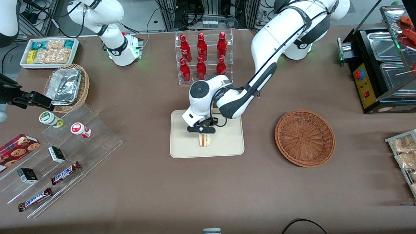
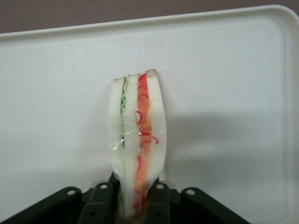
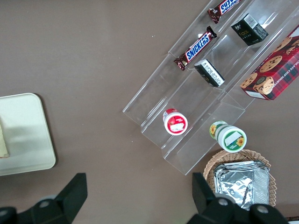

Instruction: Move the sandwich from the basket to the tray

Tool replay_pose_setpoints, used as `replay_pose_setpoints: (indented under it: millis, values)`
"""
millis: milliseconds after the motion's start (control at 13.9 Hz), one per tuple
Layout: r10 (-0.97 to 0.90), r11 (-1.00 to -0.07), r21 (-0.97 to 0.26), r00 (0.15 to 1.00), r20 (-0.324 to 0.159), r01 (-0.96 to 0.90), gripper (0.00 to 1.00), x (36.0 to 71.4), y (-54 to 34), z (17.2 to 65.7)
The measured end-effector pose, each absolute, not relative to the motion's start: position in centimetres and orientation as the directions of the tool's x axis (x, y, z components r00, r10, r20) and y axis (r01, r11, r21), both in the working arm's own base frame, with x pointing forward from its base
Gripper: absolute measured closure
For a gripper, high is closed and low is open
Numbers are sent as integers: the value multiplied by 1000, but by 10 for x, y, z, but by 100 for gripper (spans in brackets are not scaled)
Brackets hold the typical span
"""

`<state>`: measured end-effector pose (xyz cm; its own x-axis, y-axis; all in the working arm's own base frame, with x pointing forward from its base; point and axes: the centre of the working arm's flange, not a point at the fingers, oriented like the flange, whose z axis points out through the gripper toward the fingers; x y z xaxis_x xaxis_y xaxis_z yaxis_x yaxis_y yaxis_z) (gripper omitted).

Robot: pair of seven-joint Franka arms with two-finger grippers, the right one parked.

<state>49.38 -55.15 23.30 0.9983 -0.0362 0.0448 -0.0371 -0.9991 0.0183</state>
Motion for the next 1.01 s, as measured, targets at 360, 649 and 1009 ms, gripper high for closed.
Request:
replay_pose_setpoints:
  millis: [360,649,1009]
  values:
    - [60,-998,43,993,106,56,16,512,-548,298]
    - [243,-970,66,960,141,235,0,529,-514,400]
    - [369,-929,5,929,31,369,0,571,-385,500]
